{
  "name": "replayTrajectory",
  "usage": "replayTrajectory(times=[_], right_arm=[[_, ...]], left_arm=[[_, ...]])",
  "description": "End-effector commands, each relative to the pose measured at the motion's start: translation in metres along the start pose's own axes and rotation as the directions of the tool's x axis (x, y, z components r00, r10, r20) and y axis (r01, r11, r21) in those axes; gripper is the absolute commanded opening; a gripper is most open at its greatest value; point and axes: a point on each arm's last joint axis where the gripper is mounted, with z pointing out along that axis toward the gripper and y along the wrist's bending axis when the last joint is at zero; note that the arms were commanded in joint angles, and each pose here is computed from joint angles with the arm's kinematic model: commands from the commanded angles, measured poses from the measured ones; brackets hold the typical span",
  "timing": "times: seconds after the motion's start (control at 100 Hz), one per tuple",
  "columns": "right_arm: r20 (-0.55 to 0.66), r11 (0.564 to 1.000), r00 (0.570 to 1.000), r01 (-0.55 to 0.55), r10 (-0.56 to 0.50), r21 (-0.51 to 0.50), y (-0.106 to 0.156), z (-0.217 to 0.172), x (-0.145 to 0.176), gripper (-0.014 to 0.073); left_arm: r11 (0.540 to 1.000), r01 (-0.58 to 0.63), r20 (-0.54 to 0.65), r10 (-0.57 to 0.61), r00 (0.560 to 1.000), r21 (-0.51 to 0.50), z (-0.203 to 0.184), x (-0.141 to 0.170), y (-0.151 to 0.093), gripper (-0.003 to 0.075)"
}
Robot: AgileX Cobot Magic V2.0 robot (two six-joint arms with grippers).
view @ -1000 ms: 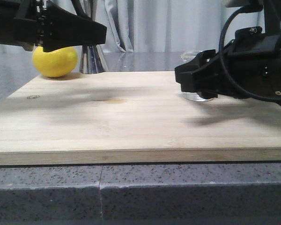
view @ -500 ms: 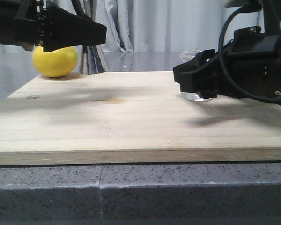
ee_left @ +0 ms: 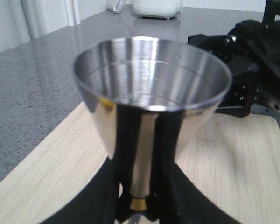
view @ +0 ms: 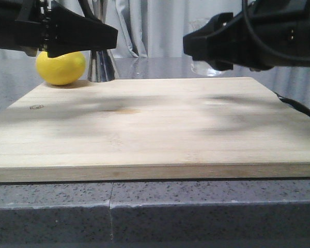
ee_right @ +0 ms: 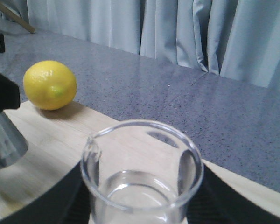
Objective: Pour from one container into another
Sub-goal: 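Lift the beaker with the right gripper while the left moves the jigger inward, then tilt the beaker with the right gripper, pouring liquid into the jigger cup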
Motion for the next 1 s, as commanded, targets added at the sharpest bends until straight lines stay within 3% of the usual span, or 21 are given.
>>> replayTrajectory(times=[0.0, 0.13, 0.43, 0.73, 0.99], right_arm=[[0.112, 1.0, 0.994, 0.017, -0.018, 0.008, -0.004, 0.0, -0.041, 0.0183], [0.058, 0.999, 0.997, 0.052, -0.052, -0.003, -0.006, 0.002, -0.068, 0.0183], [0.069, 0.973, 0.971, 0.231, -0.23, -0.019, -0.009, 0.011, -0.123, 0.0183], [0.053, 0.938, 0.936, 0.347, -0.347, -0.003, -0.012, 0.013, -0.154, 0.0183], [0.083, 0.886, 0.888, 0.458, -0.453, -0.066, 0.01, 0.012, -0.161, 0.0183]], left_arm=[[0.998, -0.028, 0.164, 0.02, 0.986, 0.05, -0.002, -0.031, -0.007, -0.0019], [0.998, -0.029, 0.167, 0.019, 0.986, 0.054, -0.002, -0.031, -0.008, -0.0019], [0.995, -0.033, 0.162, 0.018, 0.987, 0.093, 0.009, -0.032, -0.017, -0.0019], [0.995, -0.032, 0.129, 0.02, 0.991, 0.094, 0.019, -0.03, -0.022, -0.0019], [0.995, -0.033, 0.131, 0.02, 0.991, 0.096, 0.019, -0.03, -0.023, -0.0019]])
